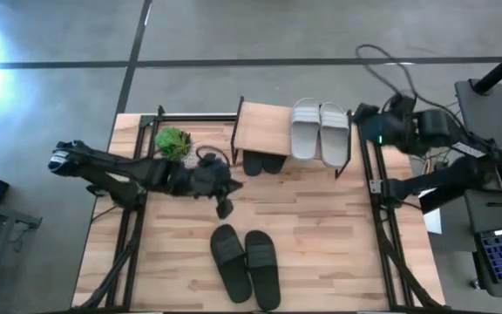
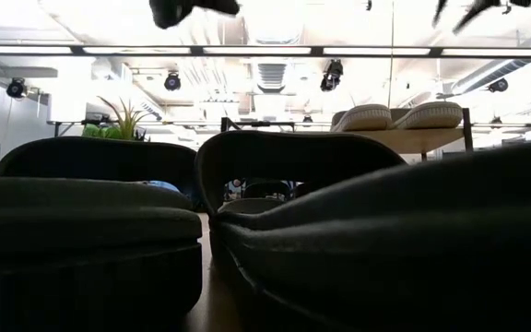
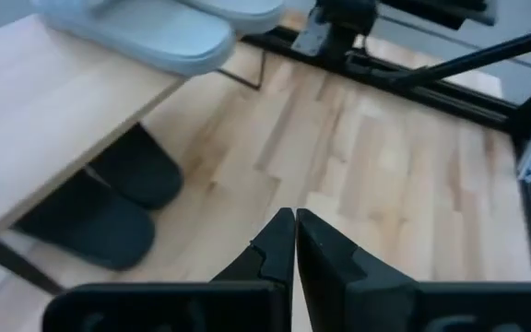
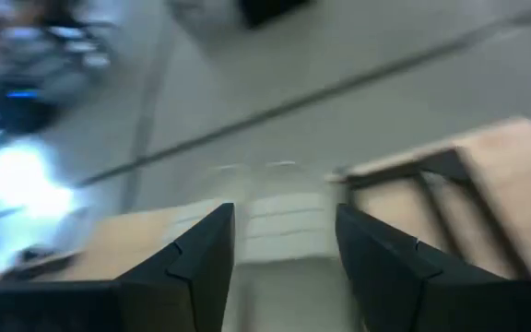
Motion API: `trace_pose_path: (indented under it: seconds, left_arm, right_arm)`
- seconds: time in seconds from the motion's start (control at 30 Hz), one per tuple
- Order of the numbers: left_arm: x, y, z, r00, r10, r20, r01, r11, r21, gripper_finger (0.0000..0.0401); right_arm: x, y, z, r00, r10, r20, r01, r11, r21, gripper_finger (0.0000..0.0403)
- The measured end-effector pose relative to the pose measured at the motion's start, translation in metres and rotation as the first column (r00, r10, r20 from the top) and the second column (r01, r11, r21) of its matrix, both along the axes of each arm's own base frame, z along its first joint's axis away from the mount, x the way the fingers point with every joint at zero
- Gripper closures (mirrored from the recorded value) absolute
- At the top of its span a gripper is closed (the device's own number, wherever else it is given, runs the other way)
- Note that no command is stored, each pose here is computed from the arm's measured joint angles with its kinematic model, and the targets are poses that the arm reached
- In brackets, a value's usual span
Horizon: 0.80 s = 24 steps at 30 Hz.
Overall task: Pick and place slides into the shelf
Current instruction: Adjust the shelf
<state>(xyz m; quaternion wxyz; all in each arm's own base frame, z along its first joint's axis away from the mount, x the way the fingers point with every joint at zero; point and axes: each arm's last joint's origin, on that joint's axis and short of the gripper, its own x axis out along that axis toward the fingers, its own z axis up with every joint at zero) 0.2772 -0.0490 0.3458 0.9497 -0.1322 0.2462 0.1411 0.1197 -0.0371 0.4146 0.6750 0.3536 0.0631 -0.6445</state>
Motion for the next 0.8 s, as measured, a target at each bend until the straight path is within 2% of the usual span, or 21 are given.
trace_pose_path:
  seconds: [0.13,0.3,0.4,0.5,0.63,0.8]
  left_arm:
    - [-0.010,0.035,-0.001,0.997,0.078,-0.020,-0.078,0.997,0.002,0.0401]
    - [-0.033,0.076,0.006,0.975,0.222,0.007,-0.222,0.975,0.023,0.0401]
    - [-0.045,0.097,0.006,0.949,0.314,-0.029,-0.314,0.949,0.016,0.0401]
    - [-0.047,0.114,-0.003,0.926,0.372,-0.063,-0.371,0.928,0.020,0.0401]
    - [-0.042,0.130,-0.019,0.918,0.380,-0.114,-0.385,0.923,-0.025,0.0401]
    - [-0.036,0.141,-0.039,0.897,0.399,-0.189,-0.411,0.911,-0.024,0.0401]
  right_arm:
    - [-0.007,-0.028,-0.012,0.994,-0.086,-0.064,0.094,0.987,0.130,0.0236]
    - [0.001,-0.058,-0.027,0.975,-0.181,-0.129,0.207,0.950,0.232,0.0258]
    - [0.007,-0.081,-0.039,0.964,-0.154,-0.217,0.216,0.929,0.300,0.0279]
    - [0.017,-0.104,-0.051,0.960,-0.087,-0.267,0.178,0.925,0.337,0.0313]
    - [0.018,-0.126,-0.060,0.939,-0.041,-0.341,0.168,0.921,0.352,0.0376]
    - [0.001,-0.140,-0.064,0.920,-0.068,-0.385,0.221,0.902,0.370,0.0394]
